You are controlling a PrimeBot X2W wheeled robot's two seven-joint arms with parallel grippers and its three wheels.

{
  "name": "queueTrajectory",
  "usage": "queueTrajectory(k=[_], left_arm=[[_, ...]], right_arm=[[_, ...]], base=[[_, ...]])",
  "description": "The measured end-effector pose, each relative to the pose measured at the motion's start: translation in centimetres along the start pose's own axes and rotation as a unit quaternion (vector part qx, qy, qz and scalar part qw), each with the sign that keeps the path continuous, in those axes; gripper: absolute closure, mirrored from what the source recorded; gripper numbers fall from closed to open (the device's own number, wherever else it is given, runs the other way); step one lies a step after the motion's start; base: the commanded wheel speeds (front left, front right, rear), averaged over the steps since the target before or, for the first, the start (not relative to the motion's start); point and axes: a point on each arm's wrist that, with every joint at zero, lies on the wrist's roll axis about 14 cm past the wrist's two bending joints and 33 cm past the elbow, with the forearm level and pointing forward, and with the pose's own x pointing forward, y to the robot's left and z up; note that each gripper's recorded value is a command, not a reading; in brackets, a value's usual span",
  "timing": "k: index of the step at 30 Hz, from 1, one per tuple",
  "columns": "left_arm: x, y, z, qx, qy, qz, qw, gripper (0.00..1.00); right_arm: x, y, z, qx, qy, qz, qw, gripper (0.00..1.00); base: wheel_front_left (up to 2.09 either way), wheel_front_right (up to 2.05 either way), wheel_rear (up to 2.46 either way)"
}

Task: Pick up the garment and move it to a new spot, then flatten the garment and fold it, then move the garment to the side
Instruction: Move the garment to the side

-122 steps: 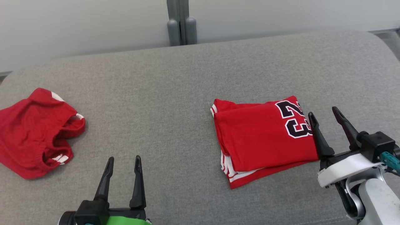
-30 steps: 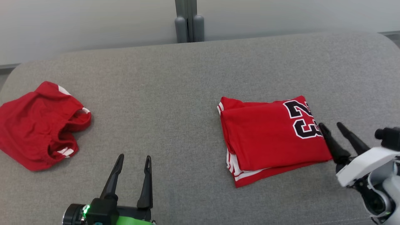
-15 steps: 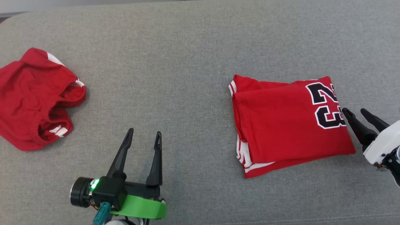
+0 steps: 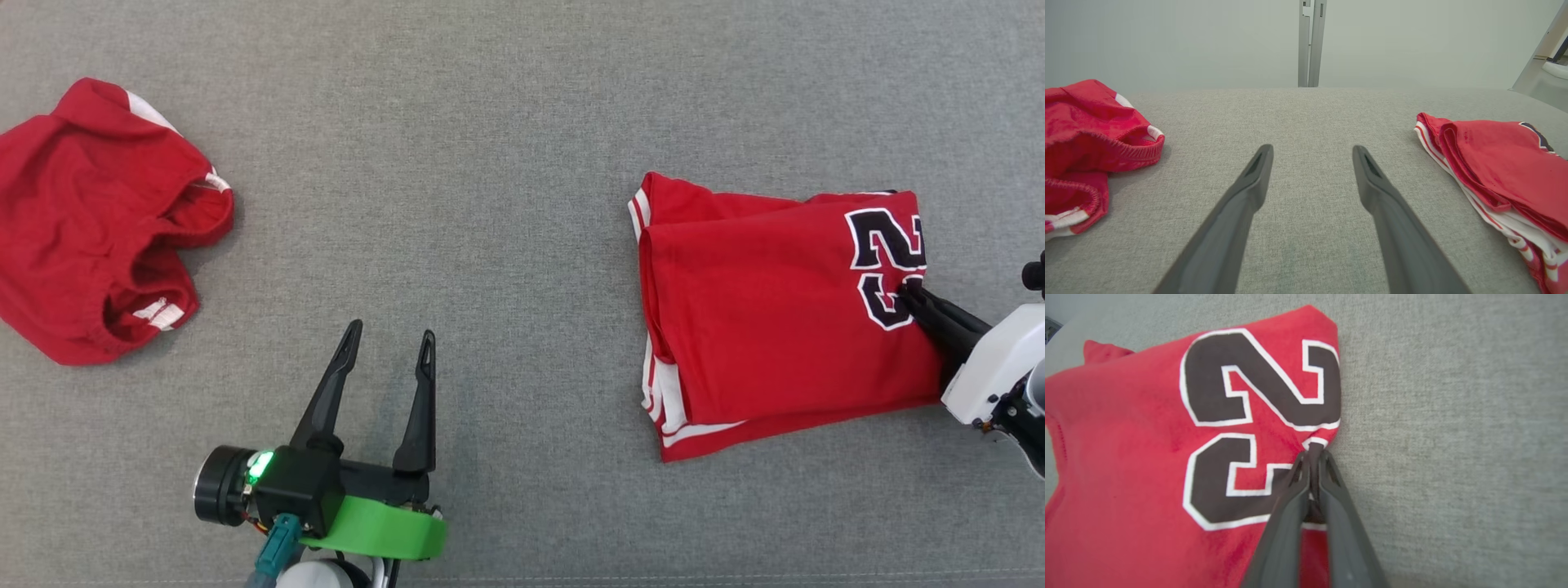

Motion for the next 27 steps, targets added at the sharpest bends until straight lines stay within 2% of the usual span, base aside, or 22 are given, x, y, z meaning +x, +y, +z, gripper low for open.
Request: queueTrajectory(k=[4, 11, 17, 23, 27], left_arm=[[0.5, -0.5, 0.2, 0.002, -0.005, -0.01, 1.0, 0.0], [2.8, -2.2, 1.5, 0.015, -0.037, -0.051, 0.998, 0.0], [5.2, -3.8, 2.6, 0.0, -0.071, -0.086, 0.994, 0.0], [7.4, -5.1, 2.3, -0.007, -0.09, -0.121, 0.989, 0.0], [8.5, -5.3, 1.0, -0.006, -0.086, -0.133, 0.987, 0.0]], right_arm=[[-0.1, -0.7, 1.9, -0.033, -0.027, -0.004, 0.999, 1.0], [0.4, -3.4, 8.3, -0.095, -0.104, -0.034, 0.989, 1.0], [-0.3, -9.2, 13.7, -0.135, -0.158, -0.115, 0.971, 1.0], [-1.5, -15.4, 16.4, -0.145, -0.185, -0.201, 0.951, 1.0], [-1.8, -18.8, 16.5, -0.137, -0.19, -0.248, 0.94, 1.0]], base=[[0.0, 0.0, 0.0], [0.0, 0.0, 0.0], [0.0, 0.0, 0.0], [0.0, 0.0, 0.0], [0.0, 0.0, 0.0]])
